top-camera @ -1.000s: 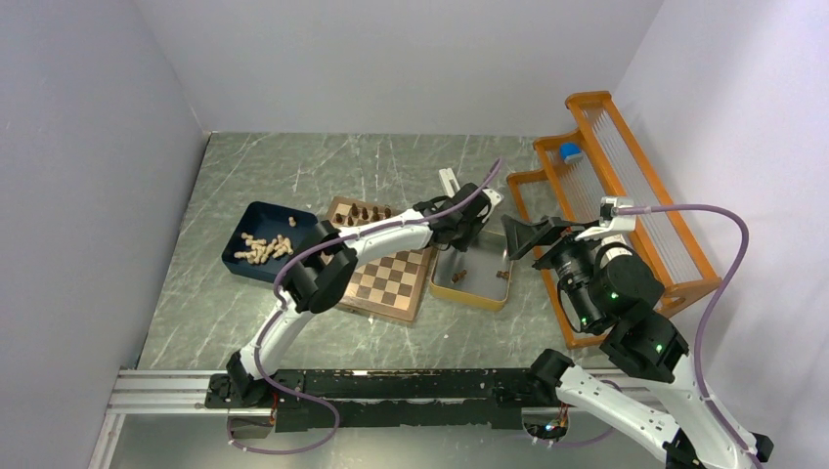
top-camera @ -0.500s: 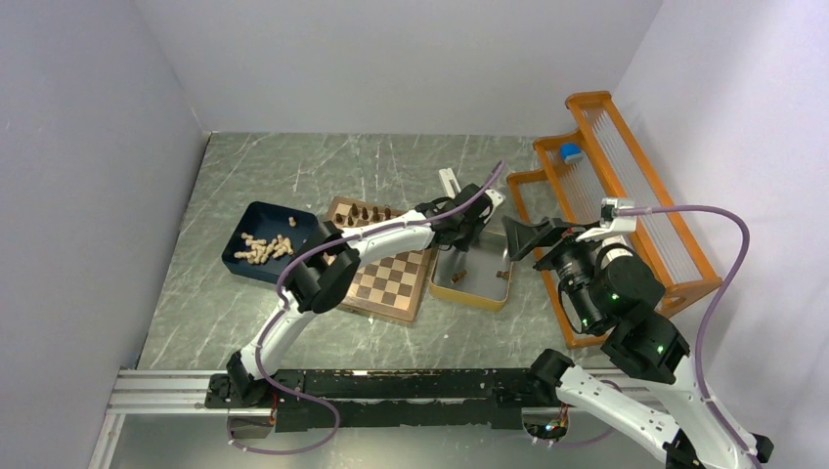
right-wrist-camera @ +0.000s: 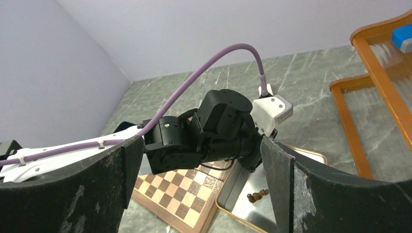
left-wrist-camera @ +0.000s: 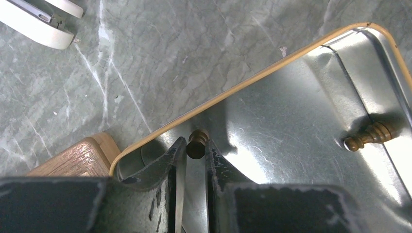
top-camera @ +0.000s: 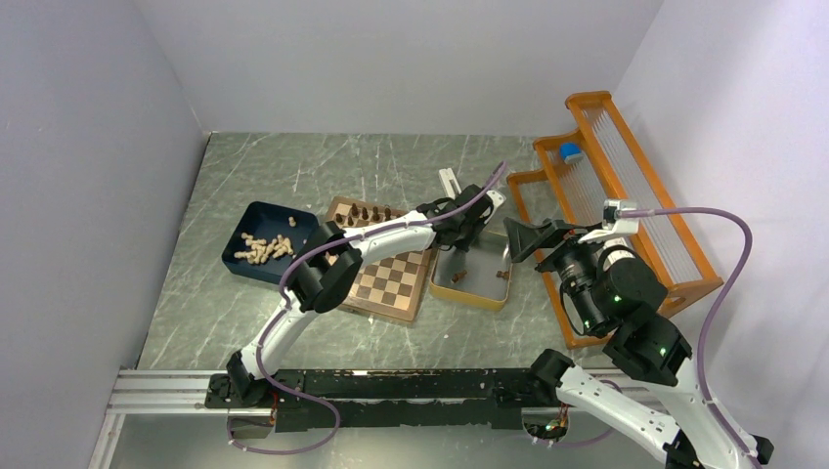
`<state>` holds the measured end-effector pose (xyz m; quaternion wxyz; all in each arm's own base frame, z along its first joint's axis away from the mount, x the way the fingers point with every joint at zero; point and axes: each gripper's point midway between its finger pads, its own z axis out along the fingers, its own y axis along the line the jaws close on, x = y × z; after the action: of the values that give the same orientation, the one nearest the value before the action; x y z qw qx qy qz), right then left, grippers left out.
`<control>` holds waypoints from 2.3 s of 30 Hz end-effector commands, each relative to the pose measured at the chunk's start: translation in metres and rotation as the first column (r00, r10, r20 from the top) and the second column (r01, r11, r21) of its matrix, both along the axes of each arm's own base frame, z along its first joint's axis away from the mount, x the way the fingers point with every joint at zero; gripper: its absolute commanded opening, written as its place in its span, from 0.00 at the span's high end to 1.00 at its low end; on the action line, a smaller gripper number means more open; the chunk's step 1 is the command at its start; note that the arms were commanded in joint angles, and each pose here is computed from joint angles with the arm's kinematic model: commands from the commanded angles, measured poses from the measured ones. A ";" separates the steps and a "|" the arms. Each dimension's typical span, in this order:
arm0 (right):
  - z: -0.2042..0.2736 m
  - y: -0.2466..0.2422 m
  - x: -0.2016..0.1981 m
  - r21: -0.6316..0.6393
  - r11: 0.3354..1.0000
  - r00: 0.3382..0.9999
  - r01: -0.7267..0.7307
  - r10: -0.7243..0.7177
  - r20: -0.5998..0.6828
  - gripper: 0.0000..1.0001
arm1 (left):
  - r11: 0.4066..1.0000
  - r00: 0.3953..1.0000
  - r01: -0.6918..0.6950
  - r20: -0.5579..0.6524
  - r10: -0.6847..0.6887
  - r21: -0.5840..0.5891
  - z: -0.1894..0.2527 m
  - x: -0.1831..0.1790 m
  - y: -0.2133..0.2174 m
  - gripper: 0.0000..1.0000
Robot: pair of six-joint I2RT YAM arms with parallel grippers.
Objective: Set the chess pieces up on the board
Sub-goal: Pick up the chess piece from the storage box, then place the chess piece on the chessboard.
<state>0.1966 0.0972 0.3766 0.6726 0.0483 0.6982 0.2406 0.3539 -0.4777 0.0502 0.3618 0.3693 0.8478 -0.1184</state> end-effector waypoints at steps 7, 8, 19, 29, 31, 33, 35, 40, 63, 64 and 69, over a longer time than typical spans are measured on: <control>0.011 0.006 0.000 -0.001 1.000 0.999 -0.030 0.030 0.022 0.05 | 0.994 0.999 0.042 0.023 -0.040 -0.101 0.047 -0.012 -0.016 0.85; 0.012 0.007 0.000 -0.007 0.999 0.999 -0.031 0.031 0.021 0.05 | 0.993 0.999 0.050 0.014 -0.049 -0.111 0.051 -0.015 -0.017 0.86; 0.016 0.005 0.002 -0.032 0.999 1.000 -0.016 0.017 0.020 0.04 | 0.989 0.999 0.023 0.036 -0.018 -0.145 0.096 -0.029 0.003 0.87; 0.003 0.024 0.008 -0.052 0.996 0.997 -0.075 0.074 -0.012 0.00 | 0.987 0.996 -0.053 0.067 0.064 -0.149 0.139 -0.025 0.035 0.86; -0.001 0.026 0.008 -0.048 0.996 0.997 -0.078 0.077 -0.023 0.00 | 0.987 0.993 -0.085 0.072 0.096 -0.134 0.143 -0.021 0.046 0.86; -0.002 0.026 0.008 -0.052 0.995 0.997 -0.080 0.079 -0.022 0.00 | 0.986 0.989 -0.119 0.078 0.129 -0.119 0.145 -0.014 0.060 0.87; -0.002 0.028 0.007 -0.053 0.995 0.996 -0.090 0.089 -0.020 0.00 | 0.983 0.986 -0.142 0.075 0.151 -0.119 0.148 -0.008 0.073 0.87; -0.014 0.035 0.009 -0.047 0.993 0.993 -0.108 0.105 -0.059 0.00 | 0.968 0.971 -0.215 0.076 0.226 -0.130 0.159 0.010 0.108 0.87; -0.076 0.076 0.022 -0.108 0.972 0.953 -0.209 0.178 -0.247 0.00 | 0.811 0.812 -0.581 0.029 0.584 -0.069 0.133 0.088 0.313 0.88; -0.077 0.078 0.022 -0.112 0.969 0.951 -0.218 0.186 -0.248 0.00 | 0.810 0.810 -0.583 0.023 0.585 -0.063 0.128 0.089 0.315 0.88; -0.090 0.081 0.025 -0.140 0.964 0.945 -0.226 0.183 -0.271 0.00 | 0.803 0.804 -0.594 -0.005 0.595 -0.042 0.104 0.092 0.323 0.88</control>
<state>0.2192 0.1740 0.2902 0.5493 -0.0421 0.7991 0.2408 0.4417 -0.1538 0.1754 0.4054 0.0712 0.9113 -0.0063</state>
